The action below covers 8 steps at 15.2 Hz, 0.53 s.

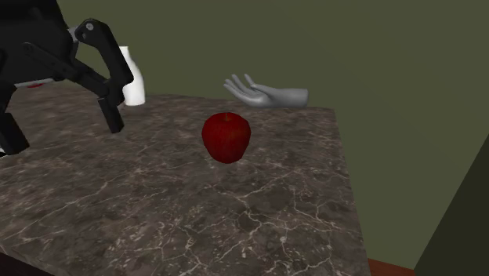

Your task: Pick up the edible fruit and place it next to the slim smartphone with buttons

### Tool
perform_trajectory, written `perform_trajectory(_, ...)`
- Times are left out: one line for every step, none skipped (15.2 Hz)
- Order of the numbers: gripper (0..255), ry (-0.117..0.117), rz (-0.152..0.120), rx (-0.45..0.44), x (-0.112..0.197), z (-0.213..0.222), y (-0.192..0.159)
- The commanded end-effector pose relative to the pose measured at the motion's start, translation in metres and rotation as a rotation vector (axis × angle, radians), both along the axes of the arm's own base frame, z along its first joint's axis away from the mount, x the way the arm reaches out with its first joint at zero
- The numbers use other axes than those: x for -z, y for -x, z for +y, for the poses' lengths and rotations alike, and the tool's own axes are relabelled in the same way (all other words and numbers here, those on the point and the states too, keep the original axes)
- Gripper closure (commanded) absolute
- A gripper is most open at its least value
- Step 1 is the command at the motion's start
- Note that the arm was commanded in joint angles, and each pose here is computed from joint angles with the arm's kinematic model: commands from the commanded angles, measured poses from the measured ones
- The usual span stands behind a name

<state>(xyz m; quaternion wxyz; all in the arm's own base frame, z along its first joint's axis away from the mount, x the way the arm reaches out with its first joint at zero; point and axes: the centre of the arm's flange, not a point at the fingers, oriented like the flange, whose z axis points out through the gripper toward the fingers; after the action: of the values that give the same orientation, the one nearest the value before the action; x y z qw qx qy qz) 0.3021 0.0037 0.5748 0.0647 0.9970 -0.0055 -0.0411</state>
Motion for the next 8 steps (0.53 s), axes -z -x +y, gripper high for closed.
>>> perform_trajectory(0,0.0,0.0,0.0,0.0,0.0,0.0)
perform_trajectory(0,-0.002,-0.023,0.006,0.003,-0.009,-0.006)
perform_trajectory(0,-0.003,-0.046,0.013,0.006,-0.018,-0.012)
perform_trajectory(0,-0.005,-0.069,0.019,0.008,-0.027,-0.018)
perform_trajectory(0,-0.006,-0.092,0.025,0.011,-0.036,-0.024)
perform_trajectory(0,-0.008,-0.114,0.032,0.014,-0.045,-0.031)
perform_trajectory(0,-0.009,-0.137,0.038,0.016,-0.054,-0.037)
perform_trajectory(0,-0.011,-0.16,0.044,0.018,-0.063,-0.043)
